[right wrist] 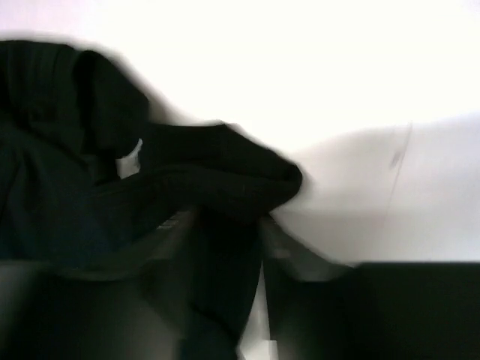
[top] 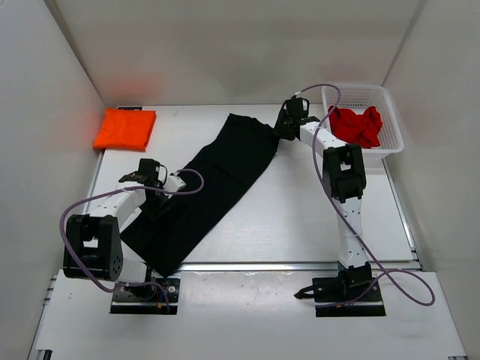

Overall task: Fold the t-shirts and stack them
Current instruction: Rotate the tshirt 90 degrees

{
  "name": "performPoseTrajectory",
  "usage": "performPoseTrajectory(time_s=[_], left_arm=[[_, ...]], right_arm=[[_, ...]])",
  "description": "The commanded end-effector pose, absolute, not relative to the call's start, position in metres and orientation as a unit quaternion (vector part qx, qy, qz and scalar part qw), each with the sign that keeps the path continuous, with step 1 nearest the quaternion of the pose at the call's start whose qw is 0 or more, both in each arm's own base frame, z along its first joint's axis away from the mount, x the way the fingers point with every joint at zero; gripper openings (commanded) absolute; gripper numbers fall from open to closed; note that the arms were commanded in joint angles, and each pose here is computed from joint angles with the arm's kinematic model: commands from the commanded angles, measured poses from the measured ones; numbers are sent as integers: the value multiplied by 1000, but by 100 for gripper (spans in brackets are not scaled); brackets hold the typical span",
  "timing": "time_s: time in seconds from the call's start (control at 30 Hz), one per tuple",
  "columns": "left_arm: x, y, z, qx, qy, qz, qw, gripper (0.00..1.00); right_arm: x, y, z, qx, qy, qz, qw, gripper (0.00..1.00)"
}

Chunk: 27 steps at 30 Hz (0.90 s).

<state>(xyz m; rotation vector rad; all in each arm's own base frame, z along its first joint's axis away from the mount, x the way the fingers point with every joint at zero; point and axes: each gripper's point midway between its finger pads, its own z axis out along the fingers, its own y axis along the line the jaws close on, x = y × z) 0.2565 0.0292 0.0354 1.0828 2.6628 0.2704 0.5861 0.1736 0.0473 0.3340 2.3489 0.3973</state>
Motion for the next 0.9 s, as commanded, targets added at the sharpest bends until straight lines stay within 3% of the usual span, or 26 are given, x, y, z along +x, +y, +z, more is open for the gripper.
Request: performPoseTrajectory(time_s=[0.0,0.1,0.23,0.47,0.57,0.6,0.67,0.87], left_arm=[[242,1,38,394,912,21,115,67],[232,-3,37,403,909,15,109,69],[244,-2,49,377,915,26,145,68],[296,18,113,233,923,89,292,71],[309,47,142,118,916,151,352,72],[309,55,150,93,910,173,366,73],[308,68,163,54,898,208,385,75],[278,79,202,-13,869,222,441,83]], right_arm=[[628,150,109,117,876,143,445,40],[631,144,154,95,859,137,485,57],[616,147,211,67,842,137,518,65],[511,178,254,-6,848,102,521,86],[432,191,206,-50,880,70,467,97],[412,199,218,-58,874,75,477,100],[362,205,181,-87,896,61,432,99],[270,246,160,-157,906,55,389,99]])
